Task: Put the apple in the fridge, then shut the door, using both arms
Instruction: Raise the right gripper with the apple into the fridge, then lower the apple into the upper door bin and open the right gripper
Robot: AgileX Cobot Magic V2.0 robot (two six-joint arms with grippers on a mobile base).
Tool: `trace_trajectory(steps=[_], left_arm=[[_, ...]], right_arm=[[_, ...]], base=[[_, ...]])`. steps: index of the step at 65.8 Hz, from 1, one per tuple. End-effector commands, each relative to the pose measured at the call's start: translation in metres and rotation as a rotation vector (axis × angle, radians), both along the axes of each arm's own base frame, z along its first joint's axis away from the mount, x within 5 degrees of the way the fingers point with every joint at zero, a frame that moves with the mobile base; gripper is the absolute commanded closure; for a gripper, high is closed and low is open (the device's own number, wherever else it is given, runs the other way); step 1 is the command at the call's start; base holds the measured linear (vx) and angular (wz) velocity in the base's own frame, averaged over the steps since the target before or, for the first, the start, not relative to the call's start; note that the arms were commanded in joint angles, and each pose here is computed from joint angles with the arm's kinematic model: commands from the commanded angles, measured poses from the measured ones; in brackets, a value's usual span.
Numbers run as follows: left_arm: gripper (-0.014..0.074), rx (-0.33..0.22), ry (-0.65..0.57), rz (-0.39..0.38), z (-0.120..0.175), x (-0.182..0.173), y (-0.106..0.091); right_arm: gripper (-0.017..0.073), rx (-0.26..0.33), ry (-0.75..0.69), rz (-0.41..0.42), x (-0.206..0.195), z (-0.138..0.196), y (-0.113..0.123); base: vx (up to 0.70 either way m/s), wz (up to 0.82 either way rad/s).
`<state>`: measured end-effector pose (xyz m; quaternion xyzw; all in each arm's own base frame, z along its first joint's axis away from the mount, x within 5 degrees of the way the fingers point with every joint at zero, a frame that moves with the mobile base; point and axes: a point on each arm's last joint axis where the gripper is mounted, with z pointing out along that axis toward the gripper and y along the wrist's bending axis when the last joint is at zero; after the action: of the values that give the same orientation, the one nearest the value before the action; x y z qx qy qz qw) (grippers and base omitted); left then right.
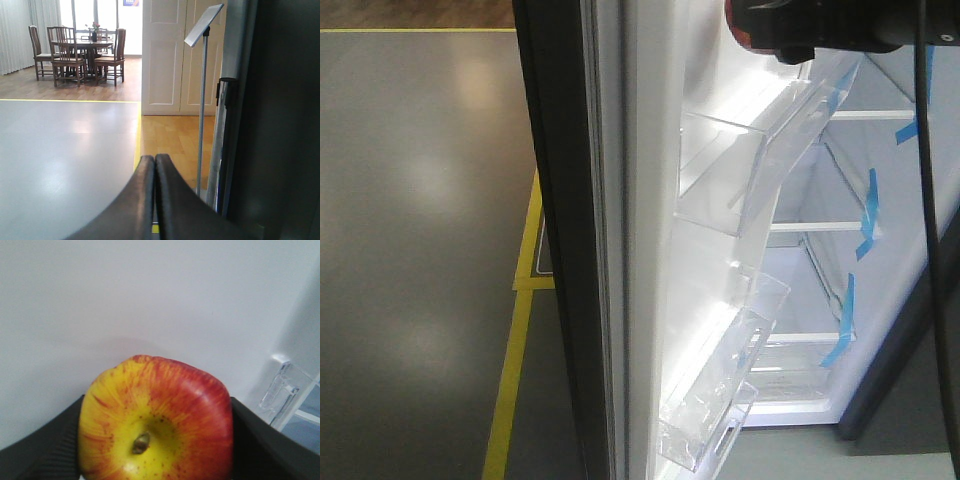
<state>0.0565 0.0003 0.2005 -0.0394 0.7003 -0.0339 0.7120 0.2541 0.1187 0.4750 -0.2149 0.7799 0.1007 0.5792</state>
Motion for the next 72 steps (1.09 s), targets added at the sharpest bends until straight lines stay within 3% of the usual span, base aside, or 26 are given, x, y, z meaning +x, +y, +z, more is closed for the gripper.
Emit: trace_trajectory(steps=[1,20,53,72], left_arm=[[0.0599,-0.011,-0.06,0.004,-0.0025,-0.0002,0.0004],[0.0599,-0.011,-0.06,0.004,-0.0025,-0.0002,0.0004],[0.0599,-0.011,-0.06,0.004,-0.0025,-0.0002,0.0004],[0.0599,-0.011,-0.06,0.004,-0.0025,-0.0002,0.0004]], right_arm=[[0.0202,0.048,-0.132,-0.007,-0.0046,0.0225,-0.004],[0.0171,-0.006,-0.102,-0.019,-0.0045,0.0177,-0.0061],[-0.0039,-0.016,-0.082,-0.022,-0.0048,0.0157,-0.0066],[-0.0045,-0.011,-0.077,-0.025,-0.0068,0.0166,-0.0077]], base=[[0.0,0.0],[0.0,0.0],[0.0,0.0],[0.0,0.0]])
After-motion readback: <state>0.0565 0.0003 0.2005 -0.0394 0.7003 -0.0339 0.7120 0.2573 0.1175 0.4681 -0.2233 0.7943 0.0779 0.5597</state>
